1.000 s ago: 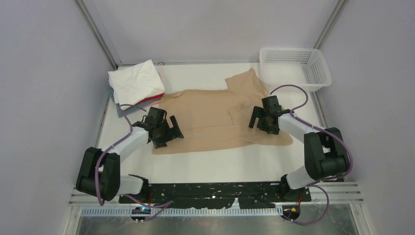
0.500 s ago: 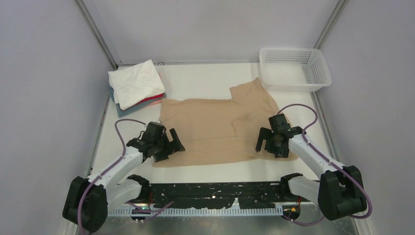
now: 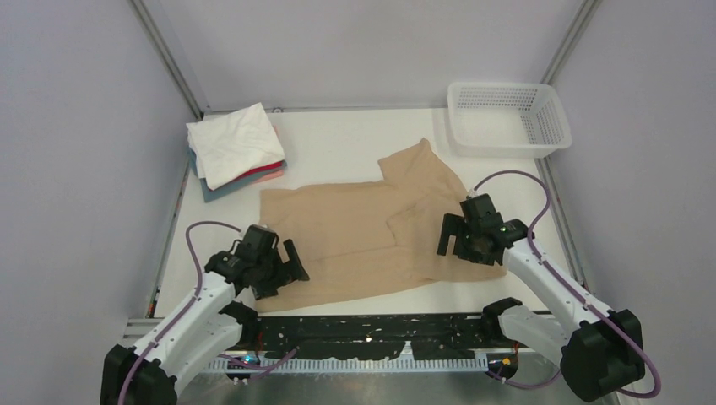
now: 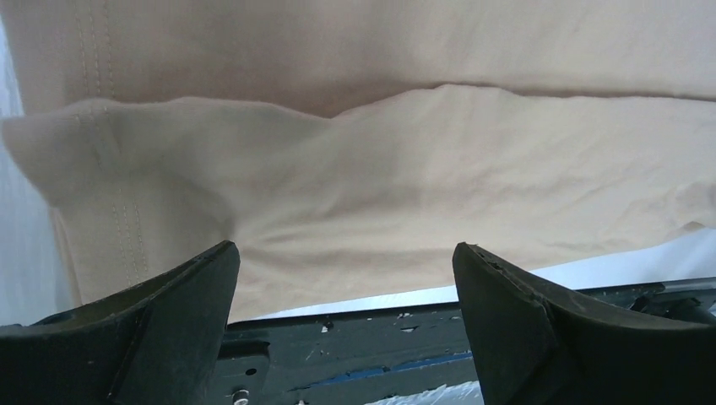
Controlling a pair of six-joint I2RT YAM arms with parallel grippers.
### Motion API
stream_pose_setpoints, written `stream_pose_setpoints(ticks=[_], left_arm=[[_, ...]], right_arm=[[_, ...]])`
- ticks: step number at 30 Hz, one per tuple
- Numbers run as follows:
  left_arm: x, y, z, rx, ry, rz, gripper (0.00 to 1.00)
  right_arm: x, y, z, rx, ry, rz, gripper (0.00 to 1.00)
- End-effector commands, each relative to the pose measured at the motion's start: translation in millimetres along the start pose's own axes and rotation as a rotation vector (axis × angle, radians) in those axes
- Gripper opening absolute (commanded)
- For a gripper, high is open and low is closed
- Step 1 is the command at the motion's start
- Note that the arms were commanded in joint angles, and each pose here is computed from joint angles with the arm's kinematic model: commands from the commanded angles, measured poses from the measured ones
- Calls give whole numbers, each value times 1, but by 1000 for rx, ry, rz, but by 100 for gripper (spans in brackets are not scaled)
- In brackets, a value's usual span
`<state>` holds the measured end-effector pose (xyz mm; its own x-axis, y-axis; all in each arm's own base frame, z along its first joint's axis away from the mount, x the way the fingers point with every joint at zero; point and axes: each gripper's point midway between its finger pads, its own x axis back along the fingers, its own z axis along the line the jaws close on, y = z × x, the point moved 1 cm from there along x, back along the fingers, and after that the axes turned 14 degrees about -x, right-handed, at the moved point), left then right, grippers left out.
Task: Fold and stack the t-shirts
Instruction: Fold the flattened tshirt in 1/3 of the way, then grab the side of the flattened tshirt furthest away from the robot with both arms
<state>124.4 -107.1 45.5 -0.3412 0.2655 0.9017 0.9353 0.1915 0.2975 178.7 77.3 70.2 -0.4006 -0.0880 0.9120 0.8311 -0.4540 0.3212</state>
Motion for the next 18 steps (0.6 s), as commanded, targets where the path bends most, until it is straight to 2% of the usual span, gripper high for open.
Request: stream_pose_setpoints(ticks=[1, 2, 4, 8, 13, 18], left_arm=[[24, 47, -21, -73, -32, -165, 100], [26, 59, -27, -78, -42, -202, 100], [29, 81, -37, -89, -49, -258, 100], [35, 115, -45, -108, 4, -295, 100], [38, 144, -38, -77, 85, -354, 100], [41, 170, -25, -29, 126, -392, 100]], right_arm=[[20, 59, 64, 36, 275, -262, 95], [20, 71, 83, 41, 354, -312, 95], [5, 80, 96, 34, 394, -336, 95], [-34, 83, 104, 35, 326, -262, 95], [-68, 63, 84, -2, 209, -163, 95], [-71, 33, 48, -40, 107, -98, 95]])
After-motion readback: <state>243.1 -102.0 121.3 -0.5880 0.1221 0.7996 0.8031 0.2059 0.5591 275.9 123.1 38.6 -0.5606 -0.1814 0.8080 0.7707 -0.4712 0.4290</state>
